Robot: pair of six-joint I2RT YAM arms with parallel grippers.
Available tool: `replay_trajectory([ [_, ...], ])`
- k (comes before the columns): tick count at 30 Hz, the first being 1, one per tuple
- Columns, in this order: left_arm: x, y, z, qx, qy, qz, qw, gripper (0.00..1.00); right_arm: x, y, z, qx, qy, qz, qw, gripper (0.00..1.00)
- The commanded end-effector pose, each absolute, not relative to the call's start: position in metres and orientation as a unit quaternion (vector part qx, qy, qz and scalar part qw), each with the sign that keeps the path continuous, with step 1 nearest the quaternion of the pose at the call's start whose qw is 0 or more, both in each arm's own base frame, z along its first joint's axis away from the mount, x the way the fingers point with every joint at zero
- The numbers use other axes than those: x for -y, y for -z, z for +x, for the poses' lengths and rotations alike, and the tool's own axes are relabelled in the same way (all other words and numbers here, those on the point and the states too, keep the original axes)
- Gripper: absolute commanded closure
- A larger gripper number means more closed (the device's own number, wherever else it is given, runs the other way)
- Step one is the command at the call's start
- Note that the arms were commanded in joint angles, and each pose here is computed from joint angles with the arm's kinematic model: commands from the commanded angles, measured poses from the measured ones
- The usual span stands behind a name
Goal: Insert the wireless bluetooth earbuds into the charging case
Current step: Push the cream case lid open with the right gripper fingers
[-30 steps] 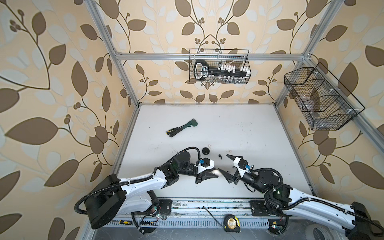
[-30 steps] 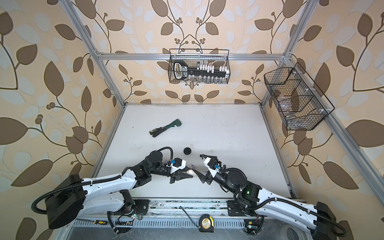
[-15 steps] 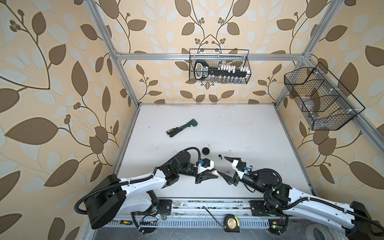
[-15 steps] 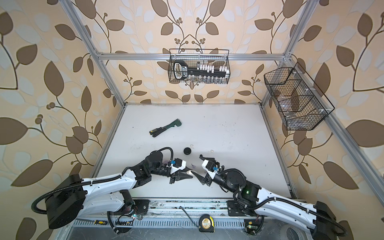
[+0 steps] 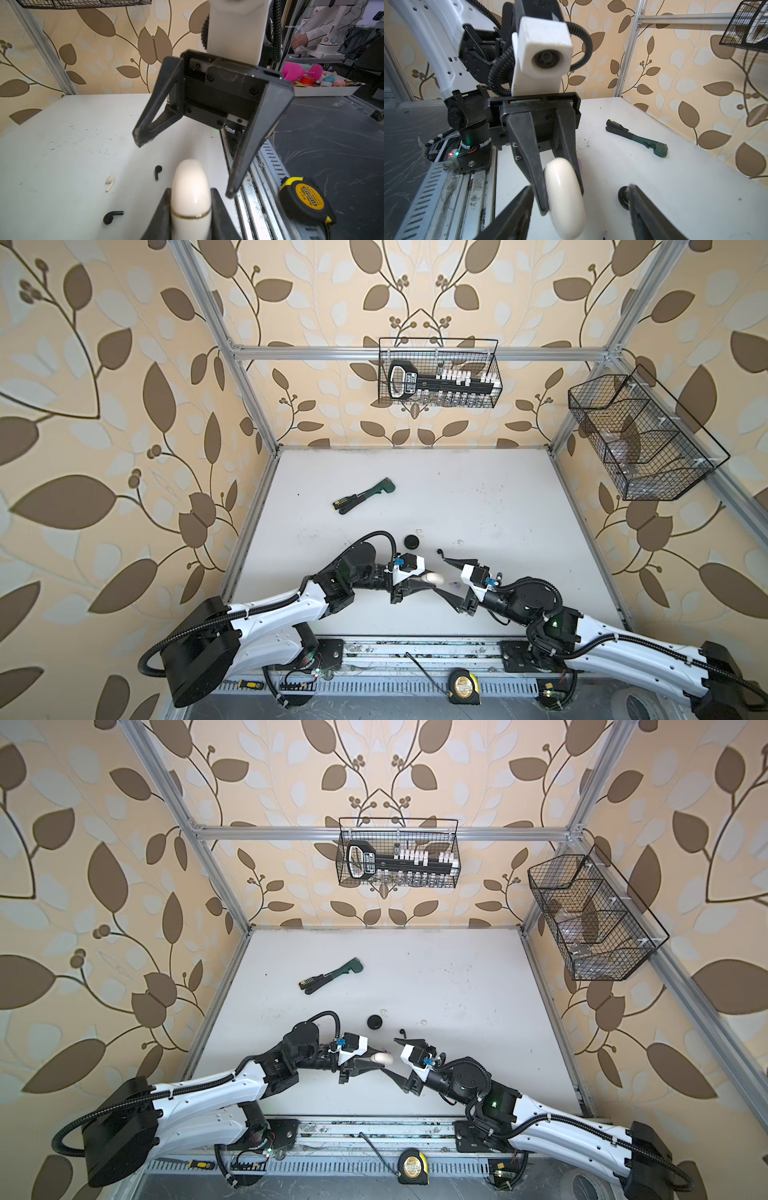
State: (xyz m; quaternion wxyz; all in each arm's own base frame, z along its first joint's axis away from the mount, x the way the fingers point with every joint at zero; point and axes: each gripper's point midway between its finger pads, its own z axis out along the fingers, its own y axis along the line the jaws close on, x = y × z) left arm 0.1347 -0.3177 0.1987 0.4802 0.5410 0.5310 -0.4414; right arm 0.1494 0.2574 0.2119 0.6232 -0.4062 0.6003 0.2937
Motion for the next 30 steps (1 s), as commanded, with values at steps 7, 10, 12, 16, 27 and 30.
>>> replay_trajectory([
  [7,0.32,-0.211,0.126,-0.498,0.453,0.55,0.494,1.0,-0.251,-0.214,0.162,-0.611,-0.274,-0.375,0.641,0.36],
  [10,0.32,-0.212,0.125,-0.497,0.454,0.551,0.493,1.0,-0.248,-0.214,0.166,-0.617,-0.268,-0.366,0.643,0.4],
  [12,0.32,-0.211,0.125,-0.498,0.454,0.552,0.492,1.0,-0.245,-0.214,0.171,-0.623,-0.262,-0.354,0.646,0.43],
  [16,0.321,-0.211,0.125,-0.496,0.455,0.553,0.491,1.0,-0.238,-0.214,0.179,-0.634,-0.256,-0.334,0.649,0.48],
  [27,0.32,-0.211,0.123,-0.494,0.457,0.553,0.492,1.0,-0.233,-0.212,0.185,-0.642,-0.257,-0.32,0.647,0.51],
  [30,0.319,-0.213,0.123,-0.49,0.458,0.551,0.497,1.0,-0.233,-0.211,0.186,-0.645,-0.255,-0.317,0.646,0.51],
])
